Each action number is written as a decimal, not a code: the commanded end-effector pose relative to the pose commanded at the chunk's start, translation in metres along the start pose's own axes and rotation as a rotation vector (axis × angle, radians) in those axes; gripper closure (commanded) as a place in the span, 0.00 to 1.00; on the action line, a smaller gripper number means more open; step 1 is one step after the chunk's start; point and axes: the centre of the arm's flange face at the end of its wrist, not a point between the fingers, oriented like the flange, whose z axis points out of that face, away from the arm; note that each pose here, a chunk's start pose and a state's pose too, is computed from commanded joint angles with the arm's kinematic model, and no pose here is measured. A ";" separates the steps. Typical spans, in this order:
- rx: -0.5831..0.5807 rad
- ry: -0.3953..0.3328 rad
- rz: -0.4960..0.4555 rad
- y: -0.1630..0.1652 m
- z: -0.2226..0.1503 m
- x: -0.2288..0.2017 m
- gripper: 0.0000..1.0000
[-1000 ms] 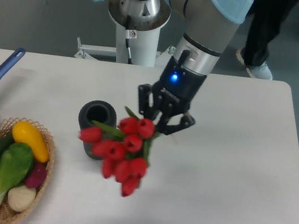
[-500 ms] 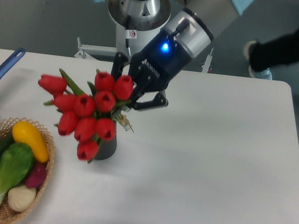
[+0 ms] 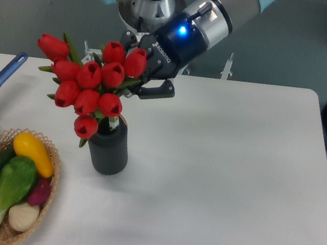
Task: Insert the flowers into the vase
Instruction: 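Raise the tulips and position the stems above the vase opening, then lower the tulip stems down into the black vase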
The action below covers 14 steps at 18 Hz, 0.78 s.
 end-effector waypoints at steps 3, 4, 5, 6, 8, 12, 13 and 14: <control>-0.002 0.001 -0.004 0.003 0.001 0.001 1.00; -0.007 0.004 -0.011 0.009 0.003 0.001 1.00; -0.008 0.006 -0.015 0.012 0.004 0.002 1.00; -0.009 0.008 -0.013 0.012 0.005 0.002 1.00; -0.013 0.008 -0.009 0.014 0.006 0.001 1.00; -0.019 0.014 -0.024 0.022 0.010 0.000 1.00; -0.020 0.016 -0.030 0.025 0.011 0.000 1.00; -0.022 0.019 -0.040 0.030 0.012 -0.001 1.00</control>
